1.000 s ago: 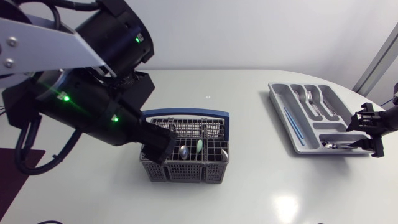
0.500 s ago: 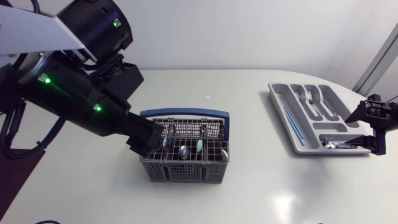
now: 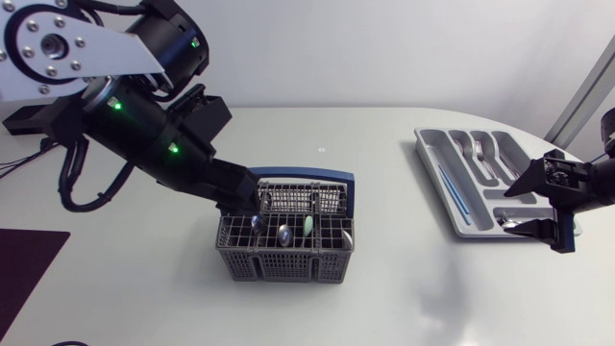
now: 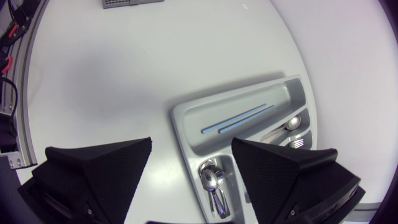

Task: Unload the cutlery basket into the drawer organizer.

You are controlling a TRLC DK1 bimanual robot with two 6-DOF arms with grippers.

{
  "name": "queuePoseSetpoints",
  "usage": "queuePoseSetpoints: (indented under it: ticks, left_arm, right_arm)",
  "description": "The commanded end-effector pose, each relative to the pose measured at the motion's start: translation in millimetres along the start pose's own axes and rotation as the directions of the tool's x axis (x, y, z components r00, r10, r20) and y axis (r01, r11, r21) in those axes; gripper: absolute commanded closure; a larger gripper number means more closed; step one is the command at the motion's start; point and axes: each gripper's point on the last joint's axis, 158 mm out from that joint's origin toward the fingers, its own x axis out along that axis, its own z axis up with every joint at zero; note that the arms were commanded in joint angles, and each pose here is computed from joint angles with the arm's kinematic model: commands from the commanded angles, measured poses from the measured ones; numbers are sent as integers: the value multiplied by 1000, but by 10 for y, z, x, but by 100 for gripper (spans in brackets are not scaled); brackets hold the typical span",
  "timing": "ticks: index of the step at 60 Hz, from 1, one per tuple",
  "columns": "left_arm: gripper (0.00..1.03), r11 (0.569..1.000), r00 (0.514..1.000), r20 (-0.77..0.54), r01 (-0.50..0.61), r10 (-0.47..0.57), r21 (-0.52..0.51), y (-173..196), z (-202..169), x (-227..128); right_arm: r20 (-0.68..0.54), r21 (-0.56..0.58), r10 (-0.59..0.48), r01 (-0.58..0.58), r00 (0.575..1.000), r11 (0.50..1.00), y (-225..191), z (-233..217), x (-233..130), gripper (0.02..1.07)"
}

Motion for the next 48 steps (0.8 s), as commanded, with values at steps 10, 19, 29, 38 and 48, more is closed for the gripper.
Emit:
queuePoseSetpoints:
  ticks: [10,19,29,38,48]
  left_arm:
    - [6,999,999,-8,39,-39,-5,74,112,93]
    - [6,996,996,-28,87,-88,-27,29,88,154]
    - [6,995,994,-59,95,-97,-35,24,43,255]
    - [8,994,993,-58,100,-102,-39,17,50,319]
    - [9,993,993,-61,100,-104,-59,18,39,404]
  right_arm:
    - [46,17,40,-40,998,999,264,275,37,14]
    - [60,18,55,-56,997,998,351,380,60,14]
    - [73,18,75,-77,995,997,437,445,97,14]
    - [81,12,86,-88,993,996,524,502,120,14]
    - [94,2,112,-113,989,994,706,612,156,14]
